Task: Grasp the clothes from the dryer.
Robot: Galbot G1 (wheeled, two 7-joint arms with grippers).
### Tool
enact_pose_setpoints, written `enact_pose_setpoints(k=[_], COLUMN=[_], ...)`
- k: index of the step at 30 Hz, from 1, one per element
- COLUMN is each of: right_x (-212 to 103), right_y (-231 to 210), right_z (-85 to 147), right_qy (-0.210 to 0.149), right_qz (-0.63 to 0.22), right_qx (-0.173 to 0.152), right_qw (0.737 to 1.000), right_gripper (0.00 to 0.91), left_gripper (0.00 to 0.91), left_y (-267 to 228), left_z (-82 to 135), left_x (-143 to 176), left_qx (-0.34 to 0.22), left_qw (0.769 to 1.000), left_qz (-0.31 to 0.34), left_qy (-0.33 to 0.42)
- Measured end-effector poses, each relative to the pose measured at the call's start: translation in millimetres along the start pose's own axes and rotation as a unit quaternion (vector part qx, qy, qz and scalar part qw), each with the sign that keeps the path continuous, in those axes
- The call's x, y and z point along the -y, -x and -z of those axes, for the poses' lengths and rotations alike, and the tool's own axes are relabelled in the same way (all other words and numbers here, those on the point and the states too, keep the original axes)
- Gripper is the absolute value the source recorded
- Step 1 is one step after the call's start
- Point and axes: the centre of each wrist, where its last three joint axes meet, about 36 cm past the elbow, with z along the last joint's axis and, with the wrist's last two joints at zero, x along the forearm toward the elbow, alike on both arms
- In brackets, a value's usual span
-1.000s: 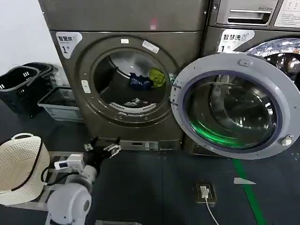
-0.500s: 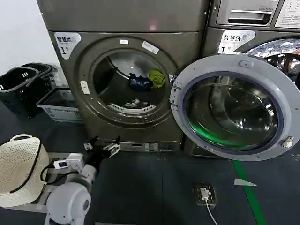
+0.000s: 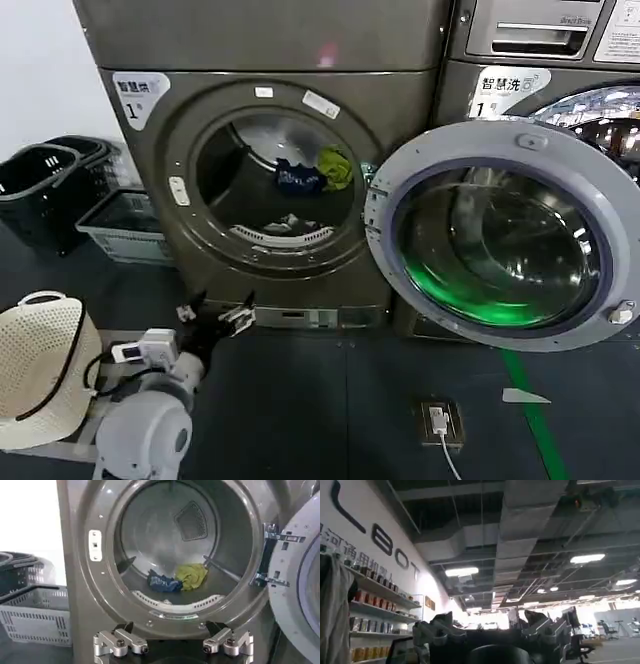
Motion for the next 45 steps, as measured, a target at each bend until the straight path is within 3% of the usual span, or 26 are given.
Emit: enact_pose_setpoints(k=[45], right_x=[1.1], right_y=[-0.9], right_z=[-0.9], right_qy=[0.001], right_qz=[-0.003], right_qx=[0.000], right_qw=[1.000], right_gripper=[0.907], left_gripper=[0.907], left_y=[1.3], left_z=[-2.0], left_x=[0.2], left_qx=[-0.003], left_qw=[1.000], left_qz=[-0.001], left_qy=[0.014])
